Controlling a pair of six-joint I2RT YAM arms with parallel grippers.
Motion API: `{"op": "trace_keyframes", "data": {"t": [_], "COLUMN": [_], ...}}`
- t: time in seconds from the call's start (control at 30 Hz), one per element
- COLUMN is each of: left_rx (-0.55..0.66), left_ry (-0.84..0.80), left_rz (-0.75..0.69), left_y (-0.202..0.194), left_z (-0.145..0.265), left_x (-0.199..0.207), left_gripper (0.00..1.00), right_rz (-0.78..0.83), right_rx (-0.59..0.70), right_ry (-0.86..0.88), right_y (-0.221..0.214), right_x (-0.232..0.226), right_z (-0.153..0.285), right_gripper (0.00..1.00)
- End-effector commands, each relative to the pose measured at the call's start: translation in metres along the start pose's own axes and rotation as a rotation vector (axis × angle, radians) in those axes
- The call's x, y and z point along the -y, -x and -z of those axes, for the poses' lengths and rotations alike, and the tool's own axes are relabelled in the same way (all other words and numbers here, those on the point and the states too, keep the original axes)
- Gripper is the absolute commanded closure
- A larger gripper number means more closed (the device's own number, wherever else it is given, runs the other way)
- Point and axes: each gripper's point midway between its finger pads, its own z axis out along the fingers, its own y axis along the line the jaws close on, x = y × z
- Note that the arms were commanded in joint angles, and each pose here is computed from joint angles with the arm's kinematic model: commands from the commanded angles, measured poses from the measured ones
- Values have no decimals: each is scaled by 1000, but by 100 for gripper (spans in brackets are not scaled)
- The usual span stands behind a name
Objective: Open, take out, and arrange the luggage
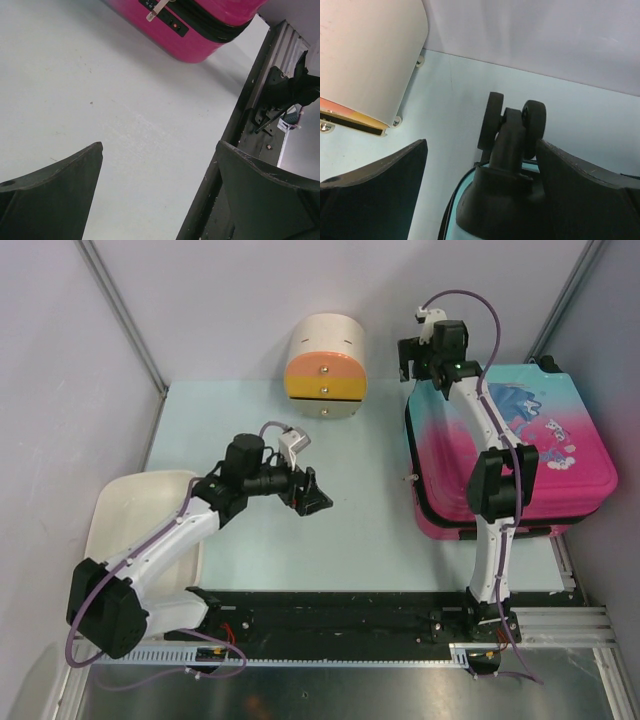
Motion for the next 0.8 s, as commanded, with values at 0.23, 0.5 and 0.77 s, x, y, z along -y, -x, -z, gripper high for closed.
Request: {"op": "trace_keyframes", "data": {"t": [0.23,0.5,0.77], "left_rx": [47,38,44], "left_ry": [30,49,83], "left_rz": [-14,4,28], "left_y": [4,-1,-6], "left_z": [13,13,18], "left_x": [-5,-13,-20], "left_gripper": [0,0,0], "right_rz": [-7,27,186], "right_rx": [187,361,391], "right_ry": [-105,-334,-454], "right_y": [35,62,43], "right_x": [34,86,93], "right_z": [-25,-35,-62], "right_gripper": [4,4,0]}}
